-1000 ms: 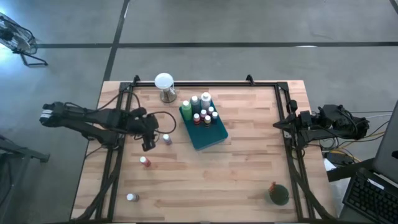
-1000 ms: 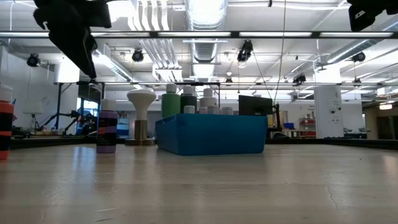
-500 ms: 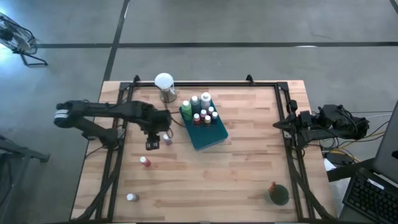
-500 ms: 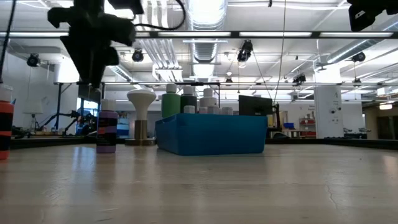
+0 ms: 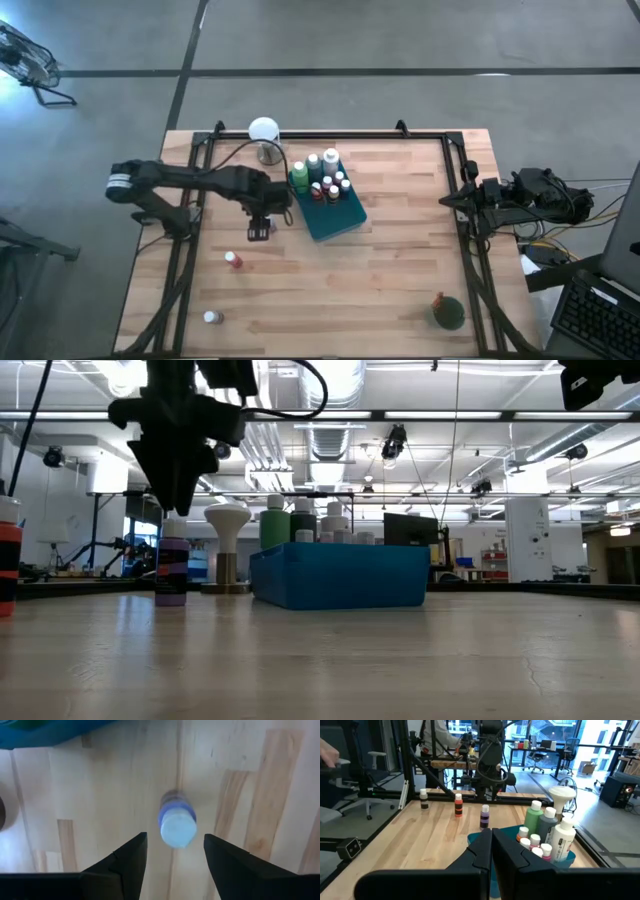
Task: Pick & Place Paint Supplies
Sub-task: Put the purple paint bottle into the blue bin
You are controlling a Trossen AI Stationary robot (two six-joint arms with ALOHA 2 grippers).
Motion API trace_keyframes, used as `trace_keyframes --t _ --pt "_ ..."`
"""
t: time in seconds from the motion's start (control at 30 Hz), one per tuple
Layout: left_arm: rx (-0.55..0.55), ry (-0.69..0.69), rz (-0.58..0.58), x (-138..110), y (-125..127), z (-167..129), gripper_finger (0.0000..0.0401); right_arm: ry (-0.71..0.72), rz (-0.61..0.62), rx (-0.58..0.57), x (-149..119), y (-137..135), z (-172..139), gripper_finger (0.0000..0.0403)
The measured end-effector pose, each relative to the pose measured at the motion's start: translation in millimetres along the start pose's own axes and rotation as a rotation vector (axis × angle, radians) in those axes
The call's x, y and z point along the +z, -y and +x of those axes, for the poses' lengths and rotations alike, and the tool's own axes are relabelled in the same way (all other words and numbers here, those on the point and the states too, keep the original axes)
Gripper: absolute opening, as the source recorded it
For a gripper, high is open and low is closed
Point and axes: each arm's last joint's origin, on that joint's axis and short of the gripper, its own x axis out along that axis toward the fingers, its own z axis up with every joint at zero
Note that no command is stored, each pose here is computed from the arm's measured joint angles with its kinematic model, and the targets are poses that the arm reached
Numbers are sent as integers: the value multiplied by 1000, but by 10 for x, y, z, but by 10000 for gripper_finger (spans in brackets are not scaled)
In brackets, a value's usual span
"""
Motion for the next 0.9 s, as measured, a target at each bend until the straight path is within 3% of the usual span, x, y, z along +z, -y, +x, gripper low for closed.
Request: trace_keyframes --t 0.9 --pt "-24 16 -60 -69 21 312 202 -1 0 0 -1 0 0 8"
